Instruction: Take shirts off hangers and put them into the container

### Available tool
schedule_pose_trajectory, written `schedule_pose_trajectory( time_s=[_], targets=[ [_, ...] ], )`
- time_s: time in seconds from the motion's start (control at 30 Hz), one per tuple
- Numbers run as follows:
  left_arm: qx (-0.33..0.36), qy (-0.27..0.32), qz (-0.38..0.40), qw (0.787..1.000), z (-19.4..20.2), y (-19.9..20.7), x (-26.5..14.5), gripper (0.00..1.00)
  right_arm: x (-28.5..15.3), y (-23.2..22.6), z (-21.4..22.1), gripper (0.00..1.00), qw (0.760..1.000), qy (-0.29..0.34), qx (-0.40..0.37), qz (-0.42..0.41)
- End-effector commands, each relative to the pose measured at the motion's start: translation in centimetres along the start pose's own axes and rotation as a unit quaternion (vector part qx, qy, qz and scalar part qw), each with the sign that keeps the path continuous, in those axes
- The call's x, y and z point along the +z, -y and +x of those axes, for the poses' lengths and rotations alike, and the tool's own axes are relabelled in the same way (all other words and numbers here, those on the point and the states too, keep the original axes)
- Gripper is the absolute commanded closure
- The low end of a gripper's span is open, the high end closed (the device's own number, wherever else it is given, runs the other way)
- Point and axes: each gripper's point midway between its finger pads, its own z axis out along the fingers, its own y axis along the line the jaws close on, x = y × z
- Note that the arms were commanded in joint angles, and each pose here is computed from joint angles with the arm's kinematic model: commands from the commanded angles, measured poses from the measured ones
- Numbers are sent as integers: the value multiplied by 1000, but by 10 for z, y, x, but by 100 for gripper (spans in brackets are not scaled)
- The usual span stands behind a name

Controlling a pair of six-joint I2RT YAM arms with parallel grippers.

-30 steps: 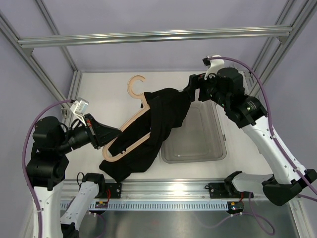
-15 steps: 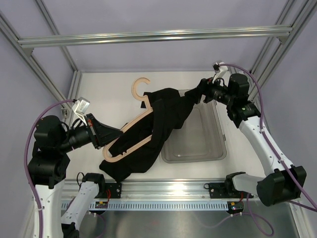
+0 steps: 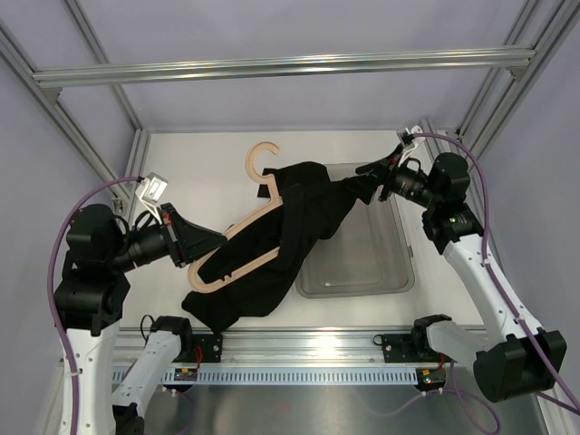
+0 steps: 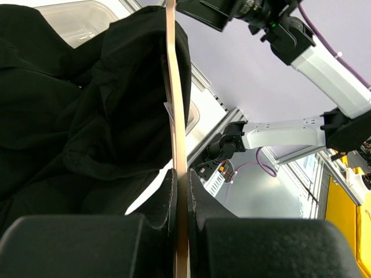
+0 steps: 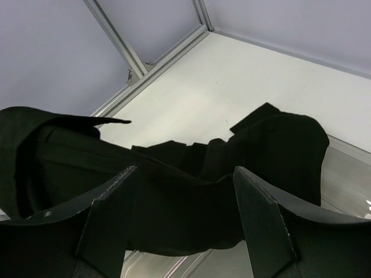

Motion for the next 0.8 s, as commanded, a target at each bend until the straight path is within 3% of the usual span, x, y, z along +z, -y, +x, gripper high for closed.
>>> schedule_pose_trajectory(
  time_s=[0.0, 0.5, 0.77],
  targets=[
    [38, 12, 32, 999, -13, 17, -2, 100, -12, -11, -18, 24, 999, 33, -28, -6],
    [49, 16, 48, 998, -20, 33, -7, 100, -8, 5, 4, 32, 1000, 21, -12, 0],
    [50, 17, 56, 997, -20, 35, -7, 100, -8, 12, 9, 54, 1000, 16, -6, 2]
  ],
)
